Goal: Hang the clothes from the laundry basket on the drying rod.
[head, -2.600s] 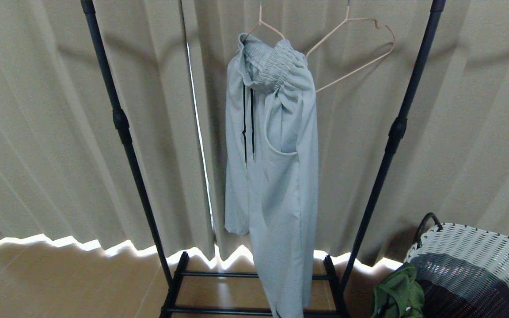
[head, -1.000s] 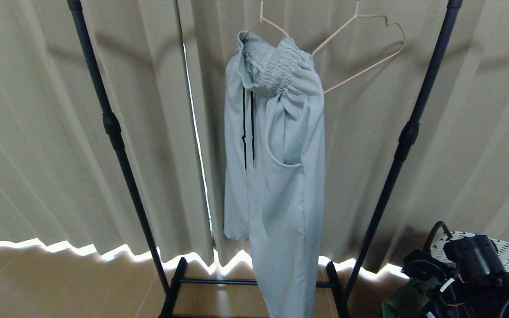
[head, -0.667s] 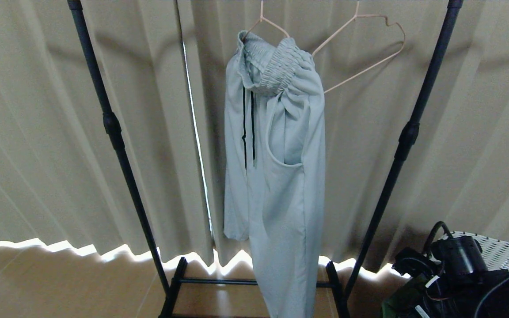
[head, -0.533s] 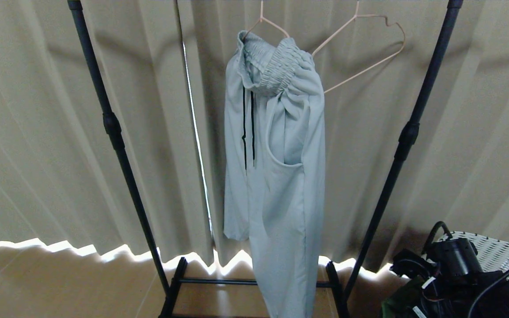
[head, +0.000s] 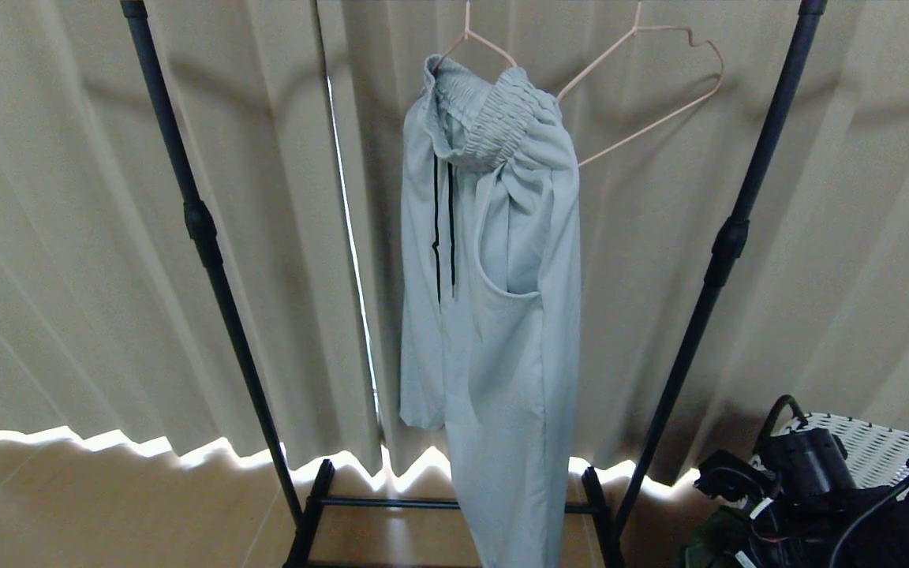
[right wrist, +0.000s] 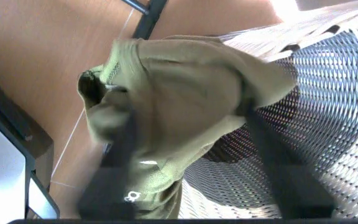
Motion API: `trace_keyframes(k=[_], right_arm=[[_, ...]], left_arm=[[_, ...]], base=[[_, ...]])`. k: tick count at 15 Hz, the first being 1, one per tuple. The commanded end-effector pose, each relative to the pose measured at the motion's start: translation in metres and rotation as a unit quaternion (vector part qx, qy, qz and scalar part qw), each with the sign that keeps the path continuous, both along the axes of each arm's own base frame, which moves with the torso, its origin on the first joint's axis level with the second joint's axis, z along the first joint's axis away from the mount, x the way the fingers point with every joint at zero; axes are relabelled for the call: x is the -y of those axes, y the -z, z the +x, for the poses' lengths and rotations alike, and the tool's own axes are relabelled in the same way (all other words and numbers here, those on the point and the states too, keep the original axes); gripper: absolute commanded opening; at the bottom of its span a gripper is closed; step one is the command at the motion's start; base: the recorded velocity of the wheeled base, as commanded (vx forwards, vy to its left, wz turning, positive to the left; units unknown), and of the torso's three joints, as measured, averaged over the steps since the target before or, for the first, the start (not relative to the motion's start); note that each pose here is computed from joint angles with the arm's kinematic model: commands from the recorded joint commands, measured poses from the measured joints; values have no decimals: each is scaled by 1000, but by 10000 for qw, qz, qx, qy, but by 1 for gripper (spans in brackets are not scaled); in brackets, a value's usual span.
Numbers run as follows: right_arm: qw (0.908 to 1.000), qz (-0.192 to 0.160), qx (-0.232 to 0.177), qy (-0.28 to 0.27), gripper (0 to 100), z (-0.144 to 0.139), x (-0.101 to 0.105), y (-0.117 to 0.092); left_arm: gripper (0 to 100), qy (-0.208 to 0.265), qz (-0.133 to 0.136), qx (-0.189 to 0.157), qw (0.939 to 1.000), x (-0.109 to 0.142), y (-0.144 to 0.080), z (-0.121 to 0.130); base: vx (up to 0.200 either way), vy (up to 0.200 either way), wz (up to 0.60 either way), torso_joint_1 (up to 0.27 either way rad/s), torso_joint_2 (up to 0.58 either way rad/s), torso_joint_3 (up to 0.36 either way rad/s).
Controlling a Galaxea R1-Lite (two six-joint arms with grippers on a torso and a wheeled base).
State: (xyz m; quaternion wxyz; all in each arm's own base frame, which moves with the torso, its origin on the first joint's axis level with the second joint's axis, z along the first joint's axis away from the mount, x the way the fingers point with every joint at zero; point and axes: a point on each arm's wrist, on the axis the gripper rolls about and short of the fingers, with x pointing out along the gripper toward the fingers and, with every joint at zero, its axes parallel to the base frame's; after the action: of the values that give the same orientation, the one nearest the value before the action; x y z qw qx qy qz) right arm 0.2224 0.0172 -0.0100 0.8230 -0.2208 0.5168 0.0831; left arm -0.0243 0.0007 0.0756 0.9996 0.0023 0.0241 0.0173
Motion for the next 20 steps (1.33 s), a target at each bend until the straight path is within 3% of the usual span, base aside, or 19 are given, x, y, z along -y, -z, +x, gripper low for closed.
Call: trace_keyframes(k=[1, 6, 9, 10, 14, 18, 20], right_arm=[[9998, 26, 181, -4, 0, -2, 0, -9], [9953, 171, 956, -15, 0, -16, 1, -47], [9862, 375, 1612, -7, 0, -27, 6, -76], [9762, 551, 2094, 83, 0, -32, 9, -95], [9459, 1083, 3038, 357, 0, -38, 10, -134], [9195, 1661, 3524, 519, 0, -35, 8, -168], [9167, 1794, 3546, 402, 0, -37, 7, -178]], left_arm=[[100, -3, 4, -5, 10000, 0, 0, 0], [100, -11, -3, -5, 10000, 0, 0, 0], [100, -11, -3, 3, 10000, 0, 0, 0], [100, -11, -3, 3, 10000, 0, 0, 0], [100, -11, -3, 10, 10000, 0, 0, 0], [100, -19, -3, 10, 10000, 0, 0, 0], [100, -19, -3, 10, 10000, 0, 0, 0]], base=[[0, 0, 0, 0, 0, 0], [0, 0, 0, 0, 0, 0], [0, 0, 0, 0, 0, 0], [0, 0, 0, 0, 0, 0], [0, 0, 0, 0, 0, 0], [-100, 0, 0, 2, 1, 1], [-200, 0, 0, 7, 5, 5]])
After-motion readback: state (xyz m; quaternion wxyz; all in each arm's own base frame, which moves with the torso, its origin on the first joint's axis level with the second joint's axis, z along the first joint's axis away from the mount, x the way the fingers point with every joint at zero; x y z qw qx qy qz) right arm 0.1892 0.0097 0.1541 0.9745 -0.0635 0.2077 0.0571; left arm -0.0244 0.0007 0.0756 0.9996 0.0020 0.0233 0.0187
